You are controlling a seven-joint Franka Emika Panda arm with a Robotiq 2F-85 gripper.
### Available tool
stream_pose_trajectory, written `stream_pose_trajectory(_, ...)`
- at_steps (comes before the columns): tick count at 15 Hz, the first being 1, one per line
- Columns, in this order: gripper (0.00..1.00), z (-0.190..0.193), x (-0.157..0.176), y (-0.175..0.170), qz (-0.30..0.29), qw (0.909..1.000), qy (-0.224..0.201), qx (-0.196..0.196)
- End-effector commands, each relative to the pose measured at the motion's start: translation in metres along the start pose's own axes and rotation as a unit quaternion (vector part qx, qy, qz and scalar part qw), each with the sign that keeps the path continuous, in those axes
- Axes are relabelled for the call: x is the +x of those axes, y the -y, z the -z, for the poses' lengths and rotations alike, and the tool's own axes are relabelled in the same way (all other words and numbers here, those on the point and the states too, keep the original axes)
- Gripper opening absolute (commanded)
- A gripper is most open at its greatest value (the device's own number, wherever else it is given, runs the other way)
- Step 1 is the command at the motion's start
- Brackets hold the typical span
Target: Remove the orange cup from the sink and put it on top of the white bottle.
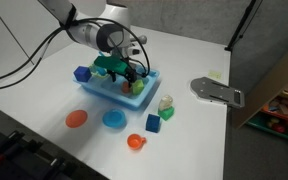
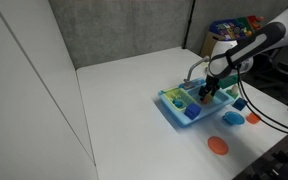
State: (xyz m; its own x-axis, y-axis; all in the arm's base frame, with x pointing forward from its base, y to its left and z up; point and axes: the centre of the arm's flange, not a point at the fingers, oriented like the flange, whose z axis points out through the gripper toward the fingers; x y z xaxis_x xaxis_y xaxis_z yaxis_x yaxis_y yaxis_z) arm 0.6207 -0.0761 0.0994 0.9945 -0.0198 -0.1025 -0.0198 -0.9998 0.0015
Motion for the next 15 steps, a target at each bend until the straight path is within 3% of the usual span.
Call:
stream_pose_trajectory(1,1.0,-0.005,0.018,-0.002,0.004,1.0,-0.008,0.003)
stream_pose_trajectory(7,1.0,-0.013,0.03,-0.001,0.005,0.9999,-0.013,0.005)
stream_pose_trajectory(9,0.73,-0.014,0.029,0.0,0.008,0.9999,-0.01,0.008)
stream_pose_trajectory(15,0.25,0.009,0.018,-0.007,0.009,0.9999,-0.011,0.01)
